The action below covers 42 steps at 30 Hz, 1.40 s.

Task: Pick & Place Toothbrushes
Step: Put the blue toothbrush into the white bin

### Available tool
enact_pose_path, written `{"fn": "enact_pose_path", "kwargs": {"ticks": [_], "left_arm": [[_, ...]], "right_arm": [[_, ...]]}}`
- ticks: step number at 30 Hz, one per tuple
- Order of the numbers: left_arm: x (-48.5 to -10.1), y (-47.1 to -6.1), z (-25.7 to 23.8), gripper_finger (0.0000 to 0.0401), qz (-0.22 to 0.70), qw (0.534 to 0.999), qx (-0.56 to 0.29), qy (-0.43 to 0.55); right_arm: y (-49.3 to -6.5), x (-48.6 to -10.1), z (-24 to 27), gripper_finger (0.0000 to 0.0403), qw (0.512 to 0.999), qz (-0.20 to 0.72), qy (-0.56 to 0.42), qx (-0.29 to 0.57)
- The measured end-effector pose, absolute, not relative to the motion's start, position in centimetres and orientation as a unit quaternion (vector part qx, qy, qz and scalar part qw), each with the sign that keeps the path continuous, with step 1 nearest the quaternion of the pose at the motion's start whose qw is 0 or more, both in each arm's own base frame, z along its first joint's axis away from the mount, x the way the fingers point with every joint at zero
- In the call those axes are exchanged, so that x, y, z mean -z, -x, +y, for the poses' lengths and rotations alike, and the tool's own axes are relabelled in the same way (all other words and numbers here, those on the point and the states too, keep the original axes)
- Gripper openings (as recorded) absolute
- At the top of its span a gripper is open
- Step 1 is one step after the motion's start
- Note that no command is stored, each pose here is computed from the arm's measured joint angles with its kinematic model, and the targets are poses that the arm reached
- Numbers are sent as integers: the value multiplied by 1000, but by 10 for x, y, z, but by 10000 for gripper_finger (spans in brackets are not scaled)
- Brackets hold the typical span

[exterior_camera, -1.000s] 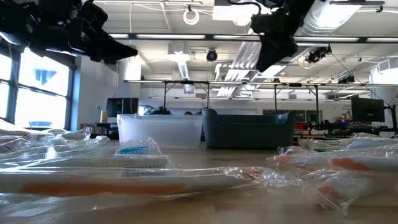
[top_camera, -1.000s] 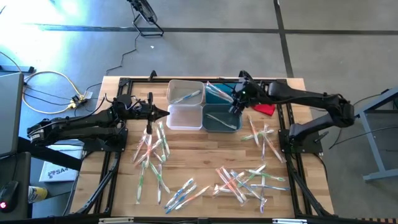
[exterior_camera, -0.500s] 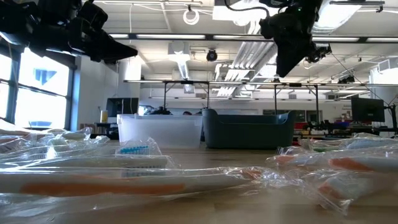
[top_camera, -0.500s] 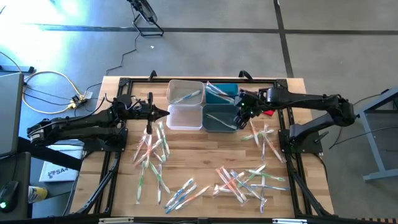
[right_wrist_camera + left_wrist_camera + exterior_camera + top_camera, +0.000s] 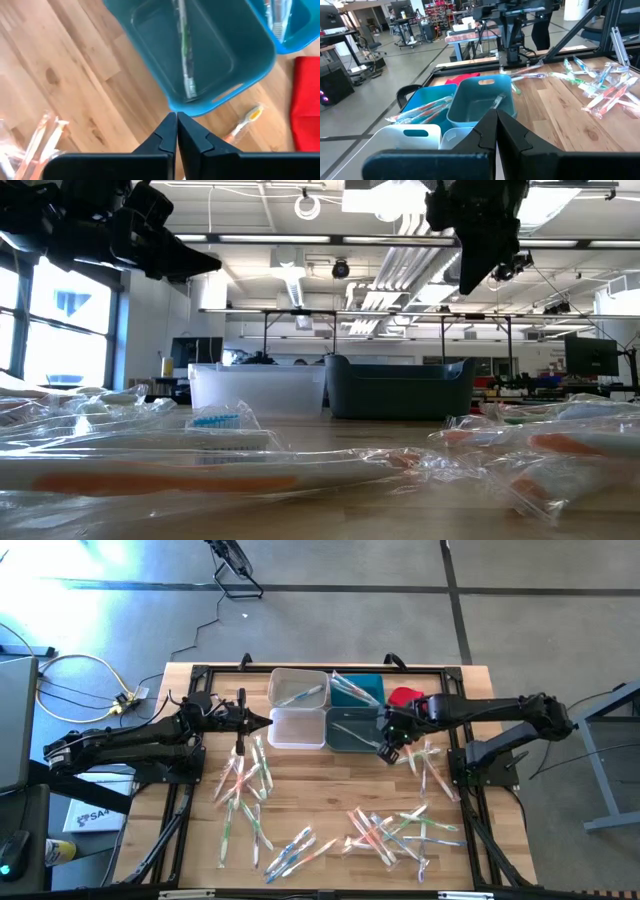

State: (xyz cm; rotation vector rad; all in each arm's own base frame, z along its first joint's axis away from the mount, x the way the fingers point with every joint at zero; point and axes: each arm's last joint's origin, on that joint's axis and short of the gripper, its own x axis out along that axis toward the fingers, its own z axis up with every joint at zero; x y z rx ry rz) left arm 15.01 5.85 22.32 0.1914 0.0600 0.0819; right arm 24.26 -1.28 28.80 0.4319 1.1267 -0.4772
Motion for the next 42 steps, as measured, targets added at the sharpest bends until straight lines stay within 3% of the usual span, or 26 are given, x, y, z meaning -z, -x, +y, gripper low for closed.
{"fn": "enact_pose_path", "kwargs": {"ticks": [13,30,42], "left_arm": [[-226,-150,58,1,17,994,-42,-101],[-233,-150,58,1,-20,992,-44,-116],[-237,-150,58,1,-36,991,-47,-122]], "right_arm": [[-240,-288,36,3,784,513,-269,224],[-233,-295,108,4,800,471,-342,146],[-215,-295,144,4,771,475,-400,142]]}}
